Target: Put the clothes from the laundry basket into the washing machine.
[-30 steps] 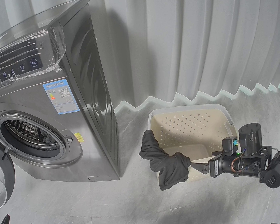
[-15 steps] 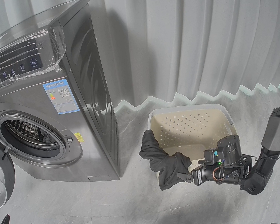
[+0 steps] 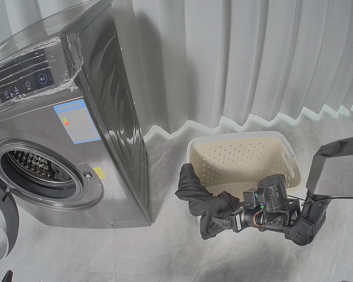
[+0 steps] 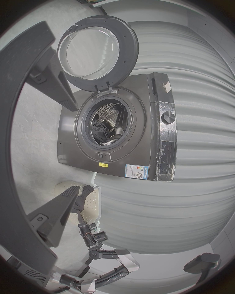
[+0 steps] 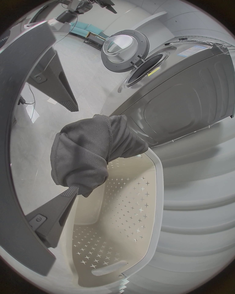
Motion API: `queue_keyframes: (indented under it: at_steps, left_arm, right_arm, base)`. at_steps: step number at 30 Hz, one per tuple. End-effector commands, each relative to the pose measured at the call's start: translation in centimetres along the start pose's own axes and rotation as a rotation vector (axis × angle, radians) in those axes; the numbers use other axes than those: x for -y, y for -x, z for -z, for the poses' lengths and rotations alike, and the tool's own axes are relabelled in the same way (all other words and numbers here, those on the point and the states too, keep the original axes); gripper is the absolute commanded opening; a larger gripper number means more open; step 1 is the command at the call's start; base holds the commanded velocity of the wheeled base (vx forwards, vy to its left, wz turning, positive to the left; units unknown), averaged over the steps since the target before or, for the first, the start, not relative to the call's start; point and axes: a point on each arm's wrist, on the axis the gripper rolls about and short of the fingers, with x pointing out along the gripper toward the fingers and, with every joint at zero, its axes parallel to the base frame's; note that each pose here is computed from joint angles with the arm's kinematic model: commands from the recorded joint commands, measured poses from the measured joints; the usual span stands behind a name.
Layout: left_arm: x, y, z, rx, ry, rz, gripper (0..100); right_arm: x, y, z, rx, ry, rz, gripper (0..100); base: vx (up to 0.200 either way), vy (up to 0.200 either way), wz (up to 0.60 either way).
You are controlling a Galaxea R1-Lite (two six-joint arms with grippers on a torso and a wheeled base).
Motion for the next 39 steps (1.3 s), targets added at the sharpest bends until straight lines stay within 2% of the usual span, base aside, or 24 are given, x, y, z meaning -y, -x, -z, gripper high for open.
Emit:
queue_keyframes:
  at_steps: [1,5,11,12,26,36,39]
  left_arm:
    - [0.0,0.0,0.5,-0.003,0.001,0.000,100]
    - [0.0,0.0,0.5,-0.003,0.001,0.000,100]
    - [0.0,0.0,0.5,-0.003,0.001,0.000,100]
    - [0.0,0.0,0.5,-0.003,0.001,-0.002,100]
    - [0.0,0.0,0.4,-0.001,0.003,0.000,100]
    - [0.0,0.0,0.5,-0.003,0.004,-0.002,100]
    - [0.0,0.0,0.4,-0.001,0.004,0.000,100]
  right_arm:
    - [0.1,-1.1,0.6,-0.011,0.000,0.002,100]
    - [0.2,-1.7,1.0,-0.019,0.001,0.003,100]
    - [0.2,-2.1,0.3,0.012,0.001,0.001,100]
    - [0.2,-2.2,0.3,0.013,0.001,0.001,0]
    - [0.3,-1.7,-0.3,0.048,0.000,0.000,0]
    - [-0.7,3.0,-4.0,0.160,0.007,-0.024,0]
    - [-0.4,3.6,-3.9,0.148,0.003,-0.014,0]
  base:
    - [0.000,0.000,0.00]
    - [0.000,0.000,0.00]
    - [0.000,0.000,0.00]
    - [0.000,0.000,0.00]
    - [0.000,0.000,0.00]
    - [0.000,0.000,0.00]
    - [0.000,0.000,0.00]
